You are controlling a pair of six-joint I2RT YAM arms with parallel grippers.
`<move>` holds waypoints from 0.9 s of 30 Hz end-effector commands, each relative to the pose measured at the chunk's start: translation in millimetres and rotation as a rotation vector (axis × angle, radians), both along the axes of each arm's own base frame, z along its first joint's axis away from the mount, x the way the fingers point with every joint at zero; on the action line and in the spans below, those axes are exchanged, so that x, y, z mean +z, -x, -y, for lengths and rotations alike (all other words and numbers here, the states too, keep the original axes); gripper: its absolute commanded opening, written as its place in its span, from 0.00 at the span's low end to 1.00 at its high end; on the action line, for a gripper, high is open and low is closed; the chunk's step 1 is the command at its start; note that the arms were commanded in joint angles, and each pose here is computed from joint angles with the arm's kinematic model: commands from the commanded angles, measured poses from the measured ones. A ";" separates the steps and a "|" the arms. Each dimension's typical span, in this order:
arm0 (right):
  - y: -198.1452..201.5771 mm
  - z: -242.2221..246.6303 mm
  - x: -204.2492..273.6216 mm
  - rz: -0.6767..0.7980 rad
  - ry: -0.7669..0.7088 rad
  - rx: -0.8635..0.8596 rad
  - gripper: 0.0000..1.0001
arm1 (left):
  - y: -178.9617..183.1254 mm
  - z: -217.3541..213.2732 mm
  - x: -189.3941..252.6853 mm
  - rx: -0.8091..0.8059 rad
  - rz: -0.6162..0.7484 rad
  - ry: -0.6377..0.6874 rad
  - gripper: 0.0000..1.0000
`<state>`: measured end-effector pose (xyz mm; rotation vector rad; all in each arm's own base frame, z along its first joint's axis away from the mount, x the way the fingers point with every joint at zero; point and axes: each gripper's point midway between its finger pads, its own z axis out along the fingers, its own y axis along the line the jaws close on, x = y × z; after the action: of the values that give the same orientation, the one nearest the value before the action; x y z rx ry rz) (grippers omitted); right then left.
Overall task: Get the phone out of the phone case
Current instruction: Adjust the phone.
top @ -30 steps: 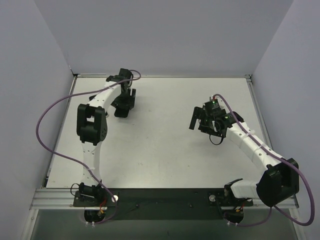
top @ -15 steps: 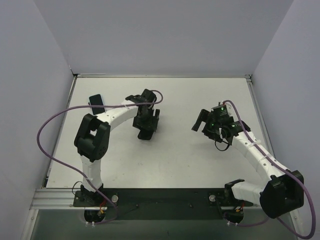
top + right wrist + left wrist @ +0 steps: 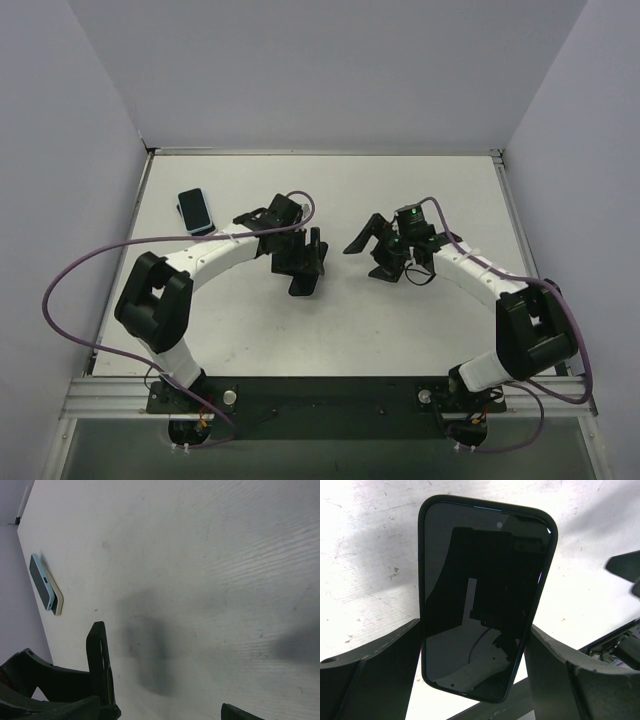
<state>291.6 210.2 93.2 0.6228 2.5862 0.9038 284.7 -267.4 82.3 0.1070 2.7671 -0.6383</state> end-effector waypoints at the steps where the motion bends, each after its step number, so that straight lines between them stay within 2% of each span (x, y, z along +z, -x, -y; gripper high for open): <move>1: -16.1 -43.0 26.3 0.046 -0.132 0.044 0.94 | -5.4 19.2 37.7 -0.024 0.091 0.115 0.00; 11: -14.5 -88.1 15.2 0.024 -0.158 0.122 0.87 | 7.4 30.1 46.4 -0.063 0.086 0.138 0.00; 14: -14.7 -94.5 8.7 -0.003 -0.185 0.122 0.74 | 6.8 33.6 55.0 -0.068 0.110 0.152 0.00; 15: -17.5 -97.6 9.1 0.011 -0.203 0.125 0.65 | 6.8 34.1 57.1 -0.067 0.113 0.155 0.00; 17: -16.5 -100.5 10.6 0.012 -0.225 0.135 0.55 | 7.1 33.2 61.8 -0.063 0.126 0.157 0.00; 18: -18.1 -101.2 11.5 0.019 -0.230 0.137 0.44 | 7.1 32.8 63.3 -0.064 0.133 0.159 0.00; 20: -18.5 -103.5 14.8 0.027 -0.239 0.158 0.35 | 8.6 32.2 67.4 -0.067 0.142 0.168 0.00; 21: -19.3 -103.9 17.8 0.034 -0.246 0.166 0.21 | 8.9 31.2 68.3 -0.073 0.147 0.167 0.01; 22: -20.8 -103.3 18.9 0.038 -0.249 0.169 0.05 | 9.4 31.8 71.0 -0.078 0.152 0.171 0.07; 23: -21.3 -103.0 21.1 0.046 -0.246 0.176 0.00 | 10.4 32.9 73.9 -0.090 0.157 0.180 0.12; 24: -21.7 -100.6 24.6 0.054 -0.247 0.172 0.00 | 10.6 33.4 75.4 -0.096 0.160 0.188 0.19; 25: -24.2 -96.7 26.4 0.063 -0.246 0.166 0.00 | 12.6 33.6 79.5 -0.100 0.166 0.196 0.48; 27: -24.2 -89.5 32.2 0.077 -0.253 0.168 0.00 | 17.3 32.3 83.0 -0.110 0.166 0.207 0.74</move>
<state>308.8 307.0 97.7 0.4946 2.5766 1.2421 264.0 -284.7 110.2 0.1916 2.7107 -0.7256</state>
